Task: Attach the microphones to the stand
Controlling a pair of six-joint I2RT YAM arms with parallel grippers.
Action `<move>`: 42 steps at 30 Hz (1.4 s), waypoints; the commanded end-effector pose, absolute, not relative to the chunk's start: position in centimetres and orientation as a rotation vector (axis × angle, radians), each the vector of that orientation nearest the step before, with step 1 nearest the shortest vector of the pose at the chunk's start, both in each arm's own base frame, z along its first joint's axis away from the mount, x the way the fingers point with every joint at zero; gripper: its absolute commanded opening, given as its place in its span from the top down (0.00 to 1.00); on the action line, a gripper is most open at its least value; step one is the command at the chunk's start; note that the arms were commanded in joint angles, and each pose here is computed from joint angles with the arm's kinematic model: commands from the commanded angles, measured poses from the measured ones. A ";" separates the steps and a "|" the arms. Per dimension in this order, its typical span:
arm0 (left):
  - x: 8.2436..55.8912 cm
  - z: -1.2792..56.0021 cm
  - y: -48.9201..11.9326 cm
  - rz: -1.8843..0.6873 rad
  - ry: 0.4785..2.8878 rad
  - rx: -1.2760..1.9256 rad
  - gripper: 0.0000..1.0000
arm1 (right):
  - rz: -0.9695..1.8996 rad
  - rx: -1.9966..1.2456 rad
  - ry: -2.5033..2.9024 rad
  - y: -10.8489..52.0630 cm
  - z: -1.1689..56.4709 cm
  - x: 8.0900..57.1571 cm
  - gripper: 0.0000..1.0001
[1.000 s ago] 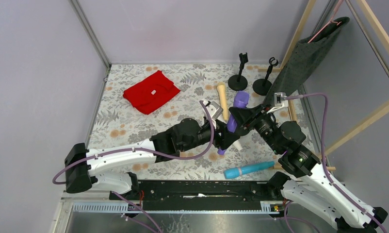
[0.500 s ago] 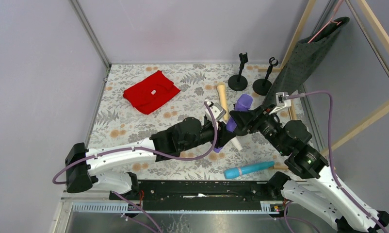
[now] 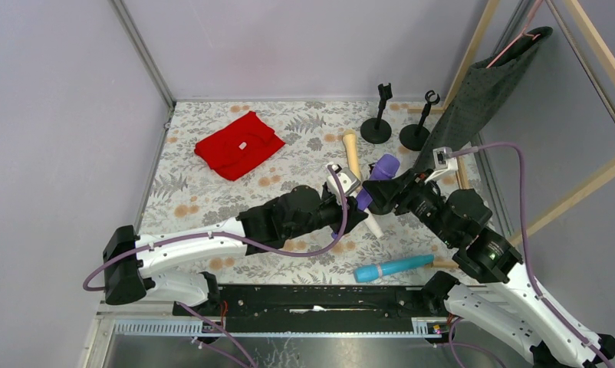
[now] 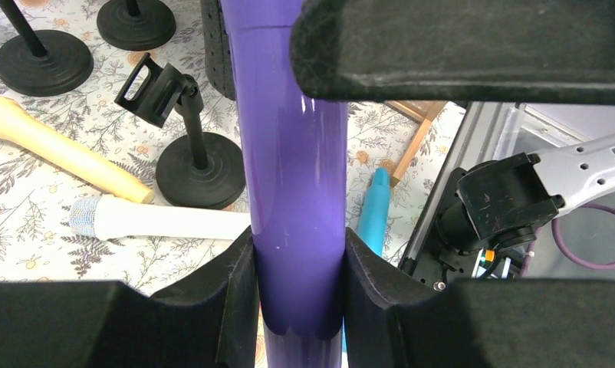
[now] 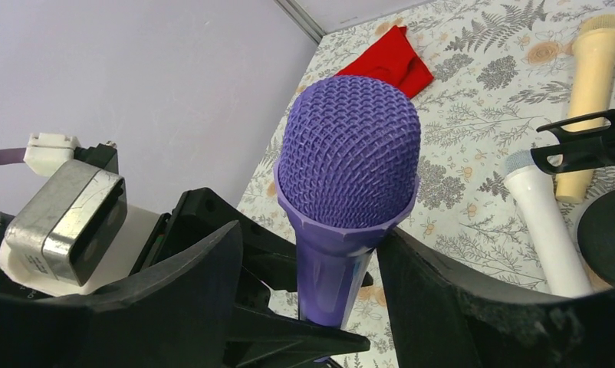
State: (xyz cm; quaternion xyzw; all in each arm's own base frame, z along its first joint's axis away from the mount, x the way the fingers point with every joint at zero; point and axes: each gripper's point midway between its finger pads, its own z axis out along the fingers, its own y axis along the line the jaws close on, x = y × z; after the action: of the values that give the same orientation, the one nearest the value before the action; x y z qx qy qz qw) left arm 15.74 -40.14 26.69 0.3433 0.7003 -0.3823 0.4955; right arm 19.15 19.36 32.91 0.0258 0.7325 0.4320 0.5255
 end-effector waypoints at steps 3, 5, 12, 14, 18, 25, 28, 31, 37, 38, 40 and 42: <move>15.3 30.4 -40.2 -0.979 1.594 0.821 1.00 | 1.121 0.103 1.704 20.7 34.2 19.8 0.32; 15.3 30.3 -40.1 -0.979 1.594 0.822 1.00 | 1.123 0.100 1.719 21.1 33.9 20.0 0.35; 15.3 30.2 -39.6 -0.973 1.591 0.808 1.00 | 1.099 0.109 1.726 21.1 33.3 20.5 0.48; 15.3 30.4 -39.5 -0.974 1.592 0.799 0.95 | 1.087 0.114 1.725 21.0 33.1 20.6 0.58; 15.7 31.7 -38.8 -0.995 1.598 0.708 0.76 | 1.077 0.129 1.710 20.6 33.0 20.8 0.92; 17.1 35.2 -37.6 -1.015 1.696 0.459 0.04 | 0.997 0.231 1.684 18.5 33.6 21.5 1.00; 17.7 37.3 -36.6 -1.043 1.739 0.283 0.01 | 0.934 0.266 1.680 17.3 33.7 21.7 1.00; 18.6 39.7 -34.8 -1.059 1.771 0.067 0.01 | 0.860 0.293 1.683 15.8 33.7 21.8 1.00; 20.0 44.7 -31.0 -1.003 1.792 -0.237 0.01 | 0.673 0.416 1.662 11.3 33.3 21.8 1.00; 20.1 45.4 -30.7 -0.994 1.794 -0.262 0.01 | 0.627 0.440 1.652 10.4 33.2 21.9 1.00; 20.2 46.6 -30.0 -0.985 1.799 -0.307 0.01 | 0.523 0.504 1.630 8.1 32.9 22.0 1.00; 20.4 46.8 -29.9 -0.964 1.803 -0.315 0.01 | 0.409 0.571 1.608 5.9 32.5 22.0 1.00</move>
State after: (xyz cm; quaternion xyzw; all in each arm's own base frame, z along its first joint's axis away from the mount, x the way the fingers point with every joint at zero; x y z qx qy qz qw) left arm 19.51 -31.60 47.43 -0.0783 0.7299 -0.4437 0.5141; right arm 21.64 11.65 31.43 0.1699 0.7348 0.2848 0.5917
